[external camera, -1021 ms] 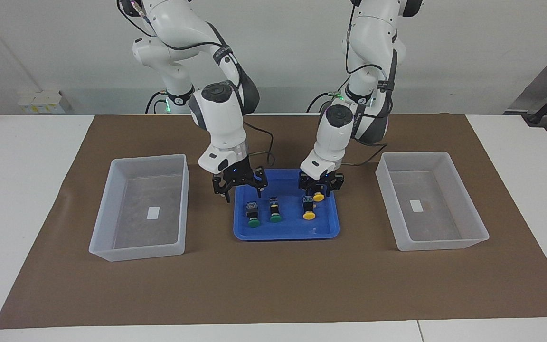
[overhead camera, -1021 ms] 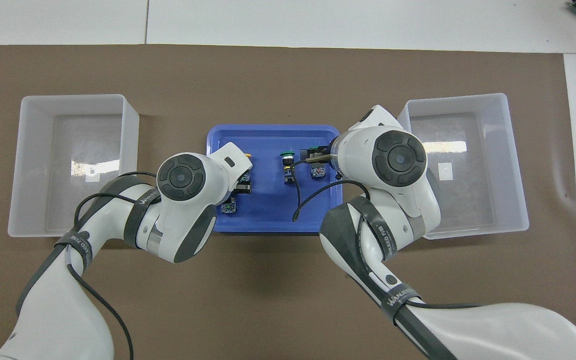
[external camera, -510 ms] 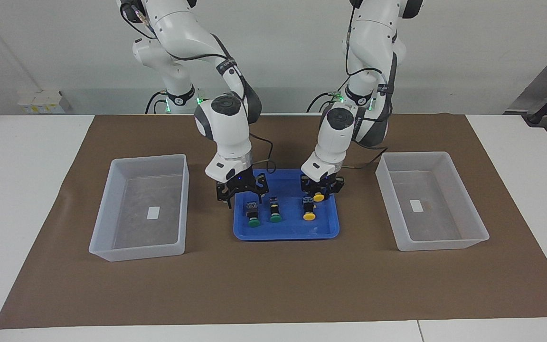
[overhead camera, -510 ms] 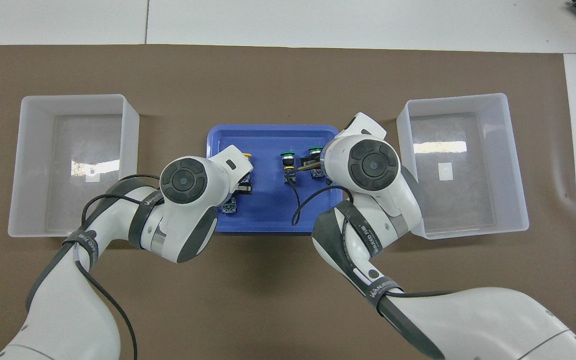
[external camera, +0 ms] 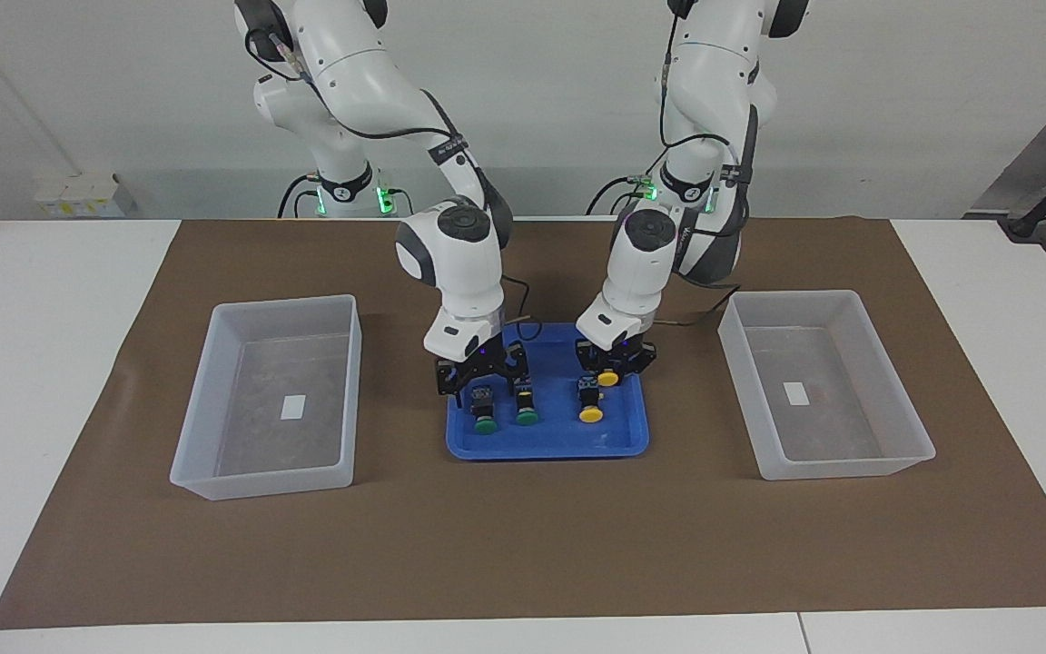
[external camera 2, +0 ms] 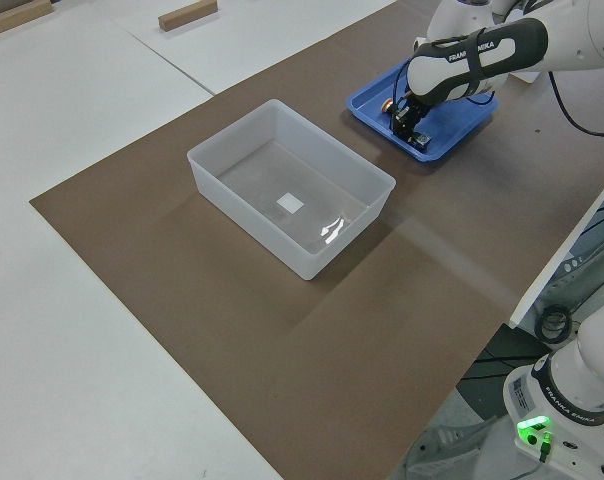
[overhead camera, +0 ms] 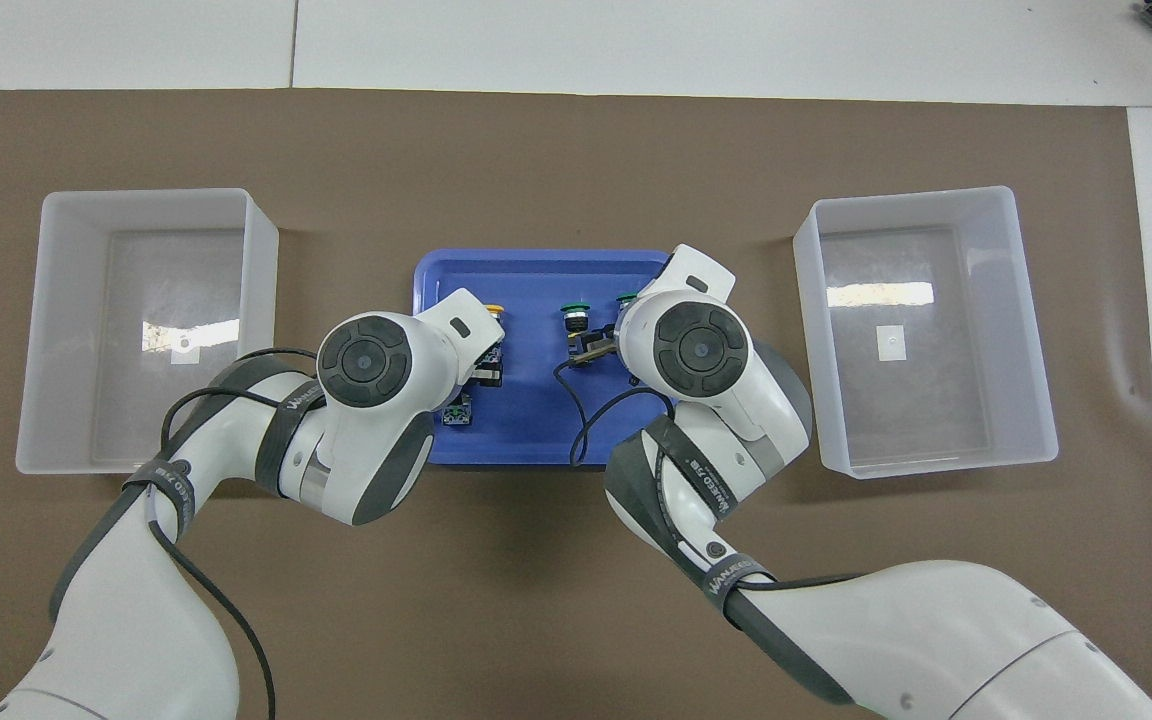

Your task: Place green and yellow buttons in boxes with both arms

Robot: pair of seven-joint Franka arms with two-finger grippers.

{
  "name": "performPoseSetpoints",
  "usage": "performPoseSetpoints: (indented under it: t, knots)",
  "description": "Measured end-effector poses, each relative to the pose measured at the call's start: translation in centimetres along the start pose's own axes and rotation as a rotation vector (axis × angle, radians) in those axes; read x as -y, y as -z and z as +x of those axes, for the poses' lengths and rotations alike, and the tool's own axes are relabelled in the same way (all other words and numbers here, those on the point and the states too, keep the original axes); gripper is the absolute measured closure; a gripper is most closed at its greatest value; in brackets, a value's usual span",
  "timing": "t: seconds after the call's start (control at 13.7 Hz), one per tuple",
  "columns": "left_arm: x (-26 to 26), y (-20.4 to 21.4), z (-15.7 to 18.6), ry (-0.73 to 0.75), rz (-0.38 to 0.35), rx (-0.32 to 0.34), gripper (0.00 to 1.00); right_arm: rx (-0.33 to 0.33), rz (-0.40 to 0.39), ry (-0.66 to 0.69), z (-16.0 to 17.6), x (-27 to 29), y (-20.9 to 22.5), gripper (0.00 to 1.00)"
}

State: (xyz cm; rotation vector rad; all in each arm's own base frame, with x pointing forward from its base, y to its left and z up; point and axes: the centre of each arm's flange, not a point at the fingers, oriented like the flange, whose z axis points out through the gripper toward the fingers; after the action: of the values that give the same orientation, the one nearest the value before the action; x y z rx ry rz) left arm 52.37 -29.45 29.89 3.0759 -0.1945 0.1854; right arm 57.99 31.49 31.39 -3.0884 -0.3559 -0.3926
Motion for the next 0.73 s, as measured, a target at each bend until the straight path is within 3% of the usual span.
performPoseSetpoints:
  t: [0.15,0.22,0.36,0.51,0.73]
  knots:
    - [0.1,0.7,0.8,0.006,-0.003,-0.01,0.61,-0.011,0.004,-0.003,0.1,-0.1,-0.1,0.08]
    - [0.1,1.4,1.4,0.01,-0.003,-0.011,0.61,-0.015,0.006,-0.005,0.1,-0.2,-0.3,0.16]
    - [0.4,3.5,3.1,0.024,-0.003,-0.014,0.61,-0.009,0.006,-0.008,0.0,-0.2,-1.0,0.2]
    - [1.4,5.4,4.9,0.047,-0.003,-0.024,0.61,-0.005,0.006,-0.009,-0.1,-0.2,-1.2,0.39]
    - [4.9,7.4,7.1,0.103,0.0,-0.041,0.61,-0.007,0.004,-0.025,-0.1,-0.2,-1.2,0.58]
